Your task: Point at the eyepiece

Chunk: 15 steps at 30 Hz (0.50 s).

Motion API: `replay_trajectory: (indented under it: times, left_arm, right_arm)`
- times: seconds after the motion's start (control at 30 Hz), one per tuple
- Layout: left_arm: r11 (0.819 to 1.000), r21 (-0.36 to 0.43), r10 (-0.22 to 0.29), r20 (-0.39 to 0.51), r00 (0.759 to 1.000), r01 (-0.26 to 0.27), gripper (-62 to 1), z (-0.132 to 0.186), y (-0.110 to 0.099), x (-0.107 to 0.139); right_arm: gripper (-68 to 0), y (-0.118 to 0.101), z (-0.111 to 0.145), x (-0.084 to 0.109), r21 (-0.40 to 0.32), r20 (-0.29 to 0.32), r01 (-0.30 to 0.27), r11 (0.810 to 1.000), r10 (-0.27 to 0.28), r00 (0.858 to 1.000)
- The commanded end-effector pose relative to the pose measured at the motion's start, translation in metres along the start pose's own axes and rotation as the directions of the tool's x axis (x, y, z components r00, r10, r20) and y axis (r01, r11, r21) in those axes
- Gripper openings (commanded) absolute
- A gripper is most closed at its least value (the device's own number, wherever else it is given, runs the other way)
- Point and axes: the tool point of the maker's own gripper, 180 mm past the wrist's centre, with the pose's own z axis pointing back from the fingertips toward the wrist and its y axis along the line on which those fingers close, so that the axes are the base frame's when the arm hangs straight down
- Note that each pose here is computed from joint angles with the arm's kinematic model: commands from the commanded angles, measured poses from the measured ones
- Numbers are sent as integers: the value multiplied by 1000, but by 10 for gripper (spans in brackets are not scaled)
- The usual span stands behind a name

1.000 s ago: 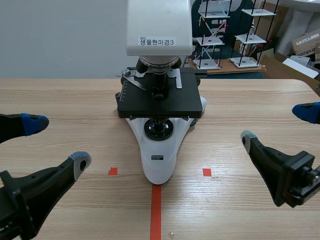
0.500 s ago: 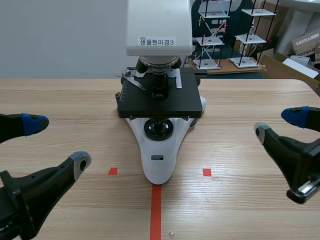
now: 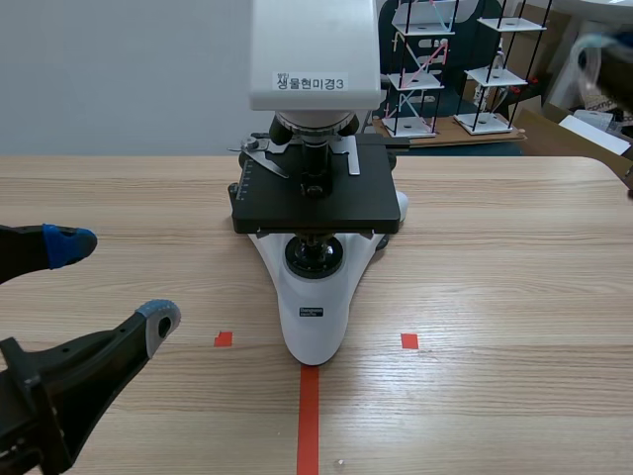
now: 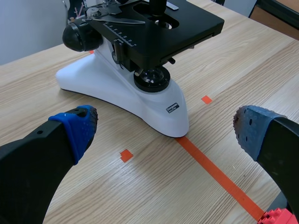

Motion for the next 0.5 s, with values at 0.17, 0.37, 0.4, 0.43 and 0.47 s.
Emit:
replay_trajectory:
  times: [0.17,0.37,0.4,0.43,0.47]
  left_arm:
    - [1000,4,2,29,1000,-2,8,0,1,6]
    - [1000,4,2,29,1000,-2,8,0,1,7]
    - [1000,4,2,30,1000,-2,8,0,1,7]
    - [1000,4,2,30,1000,-2,8,0,1,7]
    - [1000,4,2,31,1000,-2,8,0,1,7]
  right_arm:
    - [-665,-53,-18,61,-73,138,-143,987,152,979]
    - [-665,-69,-38,76,-74,168,-196,978,206,964]
    - [-665,-70,-42,76,-70,168,-198,978,207,964]
    - [-665,-71,-46,76,-64,167,-198,978,207,964]
    - [-665,-71,-51,76,-59,167,-200,978,207,964]
